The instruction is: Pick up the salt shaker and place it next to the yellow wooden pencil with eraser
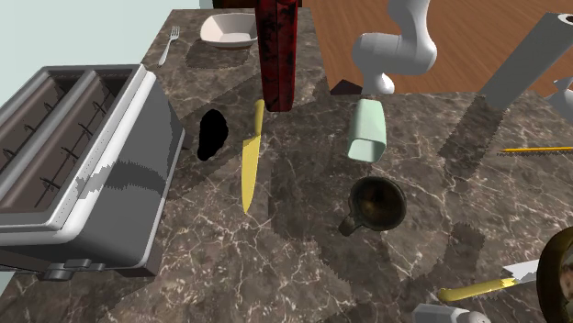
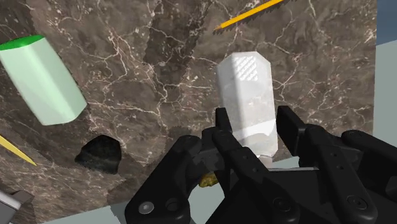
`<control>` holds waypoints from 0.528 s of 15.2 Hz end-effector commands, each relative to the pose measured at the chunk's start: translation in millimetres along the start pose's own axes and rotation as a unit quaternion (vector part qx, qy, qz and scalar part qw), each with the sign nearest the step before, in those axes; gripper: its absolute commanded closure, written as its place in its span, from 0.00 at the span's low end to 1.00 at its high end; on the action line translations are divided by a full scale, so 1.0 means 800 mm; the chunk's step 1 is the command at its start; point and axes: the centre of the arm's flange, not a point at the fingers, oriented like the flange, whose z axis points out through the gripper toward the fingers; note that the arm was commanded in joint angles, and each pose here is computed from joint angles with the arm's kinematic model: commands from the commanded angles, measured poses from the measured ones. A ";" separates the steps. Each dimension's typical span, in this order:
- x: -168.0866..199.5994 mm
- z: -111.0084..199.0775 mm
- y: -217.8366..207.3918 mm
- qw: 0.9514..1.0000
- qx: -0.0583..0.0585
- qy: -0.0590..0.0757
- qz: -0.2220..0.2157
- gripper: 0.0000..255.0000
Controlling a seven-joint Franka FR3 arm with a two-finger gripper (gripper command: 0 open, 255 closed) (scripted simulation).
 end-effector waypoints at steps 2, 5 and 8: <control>-0.039 -0.008 -0.032 1.000 0.000 0.000 0.001 1.00; -0.075 -0.017 -0.064 1.000 0.000 0.000 0.001 1.00; -0.111 -0.026 -0.096 1.000 0.000 0.000 0.001 1.00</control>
